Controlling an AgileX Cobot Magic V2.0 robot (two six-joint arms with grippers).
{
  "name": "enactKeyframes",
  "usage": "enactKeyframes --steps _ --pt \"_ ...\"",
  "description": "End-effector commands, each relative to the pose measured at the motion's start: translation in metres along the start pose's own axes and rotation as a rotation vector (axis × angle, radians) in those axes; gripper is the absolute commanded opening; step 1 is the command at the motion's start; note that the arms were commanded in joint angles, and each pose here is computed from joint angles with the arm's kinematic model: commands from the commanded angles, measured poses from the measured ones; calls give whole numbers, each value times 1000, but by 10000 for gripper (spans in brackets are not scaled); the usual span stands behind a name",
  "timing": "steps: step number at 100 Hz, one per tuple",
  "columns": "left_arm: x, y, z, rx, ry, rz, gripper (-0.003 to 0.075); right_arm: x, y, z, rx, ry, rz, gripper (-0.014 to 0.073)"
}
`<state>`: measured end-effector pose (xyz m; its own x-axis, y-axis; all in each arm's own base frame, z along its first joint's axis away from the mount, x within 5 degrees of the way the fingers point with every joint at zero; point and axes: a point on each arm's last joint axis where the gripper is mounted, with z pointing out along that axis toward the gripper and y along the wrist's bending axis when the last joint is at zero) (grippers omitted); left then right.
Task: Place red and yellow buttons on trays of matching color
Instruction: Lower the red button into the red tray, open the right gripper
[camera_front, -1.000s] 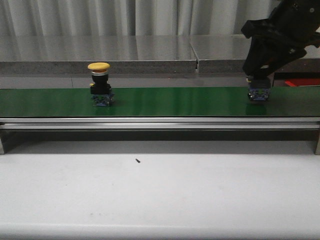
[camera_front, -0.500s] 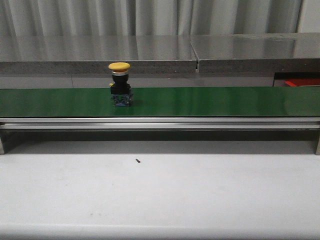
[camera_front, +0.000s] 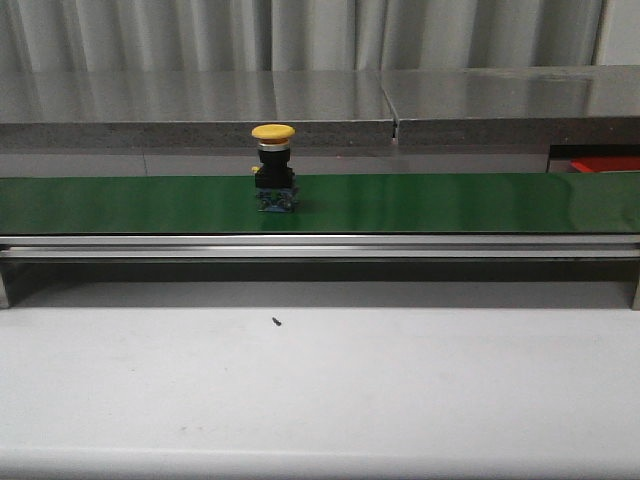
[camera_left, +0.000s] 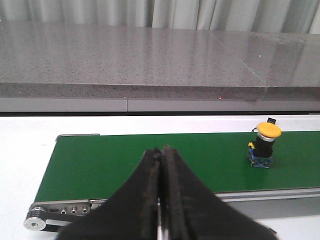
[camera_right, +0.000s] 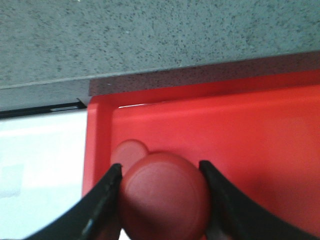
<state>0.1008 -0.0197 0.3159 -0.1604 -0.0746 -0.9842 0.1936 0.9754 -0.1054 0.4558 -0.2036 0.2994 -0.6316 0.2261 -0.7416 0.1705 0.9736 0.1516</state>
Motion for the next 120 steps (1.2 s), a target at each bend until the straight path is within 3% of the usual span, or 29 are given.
enactKeyframes --steps 1,33,85,93,110,120 --pt "-14 1 -2 -16 -86 -15 -19 -27 1 -18 18 -142 -7 130" --pt "-14 1 -2 -16 -86 -15 -19 -17 -18 30 50 -162 23 130" --pt "-14 1 -2 -16 -86 -15 -19 3 -27 63 44 -115 56 141" --pt "-14 1 -2 -16 -86 -15 -19 3 -27 63 37 -119 65 200" --pt "-14 1 -2 -16 -86 -15 -19 4 -26 63 27 -101 67 459" --pt "-14 1 -2 -16 -86 -15 -19 5 -25 63 25 -97 67 509"
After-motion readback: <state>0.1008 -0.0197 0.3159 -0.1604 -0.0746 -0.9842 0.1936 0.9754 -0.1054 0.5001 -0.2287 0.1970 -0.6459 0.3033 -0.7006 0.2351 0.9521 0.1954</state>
